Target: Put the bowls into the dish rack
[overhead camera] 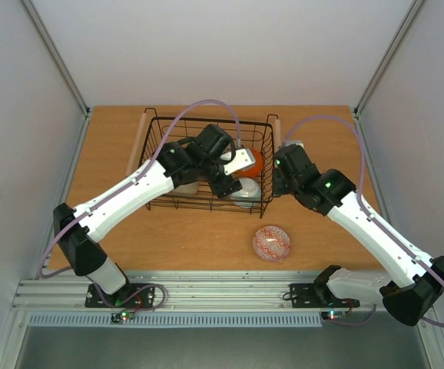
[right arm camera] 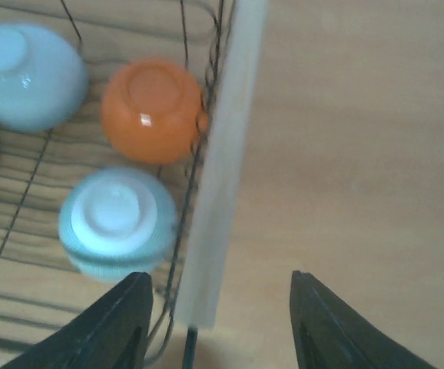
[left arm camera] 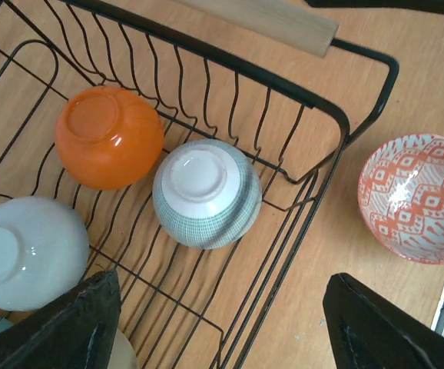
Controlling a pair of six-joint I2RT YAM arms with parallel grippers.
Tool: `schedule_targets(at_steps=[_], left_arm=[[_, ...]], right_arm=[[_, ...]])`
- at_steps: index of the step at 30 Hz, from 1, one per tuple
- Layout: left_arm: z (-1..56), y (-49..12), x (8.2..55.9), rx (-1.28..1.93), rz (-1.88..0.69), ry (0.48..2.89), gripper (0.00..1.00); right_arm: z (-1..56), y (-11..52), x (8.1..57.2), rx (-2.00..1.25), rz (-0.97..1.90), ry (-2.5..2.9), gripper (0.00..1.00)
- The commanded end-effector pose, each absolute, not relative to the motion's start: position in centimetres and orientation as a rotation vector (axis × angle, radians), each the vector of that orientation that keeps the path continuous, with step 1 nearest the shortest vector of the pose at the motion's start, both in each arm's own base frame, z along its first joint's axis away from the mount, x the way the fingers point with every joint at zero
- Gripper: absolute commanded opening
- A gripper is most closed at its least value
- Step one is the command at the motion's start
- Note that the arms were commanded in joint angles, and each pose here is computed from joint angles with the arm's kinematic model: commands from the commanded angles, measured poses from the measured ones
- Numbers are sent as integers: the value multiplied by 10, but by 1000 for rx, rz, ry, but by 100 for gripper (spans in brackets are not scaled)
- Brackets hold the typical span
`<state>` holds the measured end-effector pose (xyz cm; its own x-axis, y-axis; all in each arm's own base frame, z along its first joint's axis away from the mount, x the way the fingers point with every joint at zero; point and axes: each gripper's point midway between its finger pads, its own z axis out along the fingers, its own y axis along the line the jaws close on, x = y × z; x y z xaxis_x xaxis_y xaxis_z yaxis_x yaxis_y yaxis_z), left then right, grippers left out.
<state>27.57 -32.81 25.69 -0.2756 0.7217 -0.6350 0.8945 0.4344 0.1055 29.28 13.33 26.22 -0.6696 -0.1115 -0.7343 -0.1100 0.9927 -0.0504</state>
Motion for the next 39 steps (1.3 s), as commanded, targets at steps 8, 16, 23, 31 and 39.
schedule_targets(at_steps=[8, 16, 23, 31, 39], left_arm=[[283, -311, 292, 1305, -201, 2005, 74], [280, -311, 294, 1309, -189, 2007, 74], [279, -311, 295, 1309, -180, 2009, 75], [280, -311, 295, 1311, -182, 2007, 75], [278, -312, 295, 1315, -185, 2012, 75]], right_arm=[[143, 86, 190, 221, -43, 2746, 38], [110, 98, 164, 262, 74, 2828, 39], [83, 112, 149, 262, 110, 2881, 38], [68, 114, 141, 278, 89, 2894, 37], [59, 115, 133, 278, 55, 2907, 33]])
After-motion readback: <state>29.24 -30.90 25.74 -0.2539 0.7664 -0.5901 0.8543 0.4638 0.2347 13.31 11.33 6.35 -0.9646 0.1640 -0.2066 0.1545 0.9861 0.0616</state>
